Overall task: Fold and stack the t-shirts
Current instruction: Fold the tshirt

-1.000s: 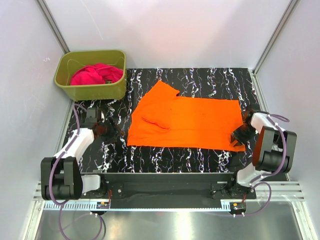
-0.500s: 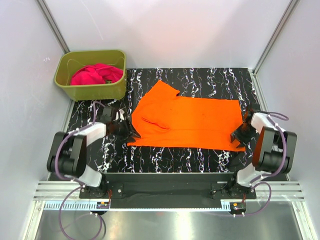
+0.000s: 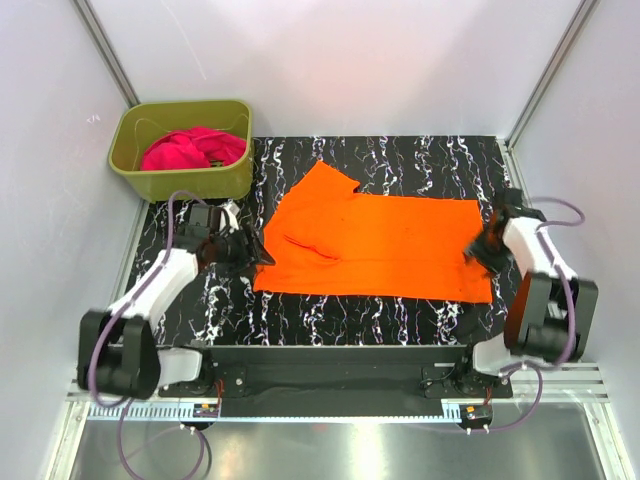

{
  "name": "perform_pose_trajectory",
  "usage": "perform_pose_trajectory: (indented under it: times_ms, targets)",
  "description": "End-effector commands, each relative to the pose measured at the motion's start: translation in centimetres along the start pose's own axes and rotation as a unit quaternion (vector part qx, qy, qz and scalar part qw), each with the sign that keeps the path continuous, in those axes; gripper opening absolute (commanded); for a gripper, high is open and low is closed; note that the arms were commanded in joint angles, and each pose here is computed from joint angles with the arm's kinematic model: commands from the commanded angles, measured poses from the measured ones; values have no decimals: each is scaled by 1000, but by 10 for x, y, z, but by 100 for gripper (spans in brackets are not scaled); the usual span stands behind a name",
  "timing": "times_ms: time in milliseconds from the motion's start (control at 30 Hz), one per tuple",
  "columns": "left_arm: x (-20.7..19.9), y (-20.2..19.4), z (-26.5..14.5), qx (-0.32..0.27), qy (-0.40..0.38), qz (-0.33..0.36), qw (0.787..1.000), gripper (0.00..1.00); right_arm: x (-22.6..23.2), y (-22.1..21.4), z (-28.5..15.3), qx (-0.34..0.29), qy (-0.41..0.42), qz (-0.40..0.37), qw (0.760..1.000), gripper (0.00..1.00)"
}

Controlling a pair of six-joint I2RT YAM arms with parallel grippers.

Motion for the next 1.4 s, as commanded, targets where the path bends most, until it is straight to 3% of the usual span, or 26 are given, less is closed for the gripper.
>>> perform_pose_trajectory:
  times_ms: [0,67,133,200,233,500,767,867,1000,1033,1100,1167,1267,1367]
  targets:
    - [-29,14,-23,-45,-21,63,997,66,81,-19,-80,-56,191,-98,975,59]
    - [-34,17,-16,-37,-41,69,996,63,127,-47,-105,-54,281,-148,947,68]
    - [-29,16,1,-3,-39,47,998,54,166,-96,-124,-20,340,-202,918,69]
    - [-31,21,9,5,-48,38,998,52,196,-127,-120,3,358,-233,904,69]
    - [-26,24,17,2,-41,37,998,51,211,-158,-133,21,380,-271,884,68]
    - [5,34,41,17,8,-2,1000,48,258,-286,-94,138,359,-380,842,40]
    - [17,18,47,34,24,-6,999,48,271,-298,-58,153,324,-370,857,43]
    - [17,18,45,31,23,-3,999,48,279,-283,-41,114,301,-357,877,51]
    - [11,19,32,14,24,7,1000,48,294,-224,-12,45,248,-320,913,57]
    - [7,20,23,3,23,14,1000,49,299,-196,-14,34,232,-298,925,57]
    - [3,23,13,-11,25,29,999,50,305,-165,-24,1,233,-294,927,60]
    - [-3,25,-1,-26,29,50,998,52,309,-136,-53,-46,247,-314,916,63]
    - [-13,32,-10,-34,11,64,997,57,300,-118,-91,-71,253,-331,906,72]
    - [-27,41,-9,-34,-6,73,997,57,280,-129,-115,-36,285,-335,897,79]
Point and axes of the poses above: each gripper's point midway between its finger pads, its own z axis out along the fingers, its own x axis along the line the jaws close on, y = z × x, the point moved 4 cm from there along -z, back along the fingers, and after that the axes turned 9 degrees about z, right-handed, at the moved point
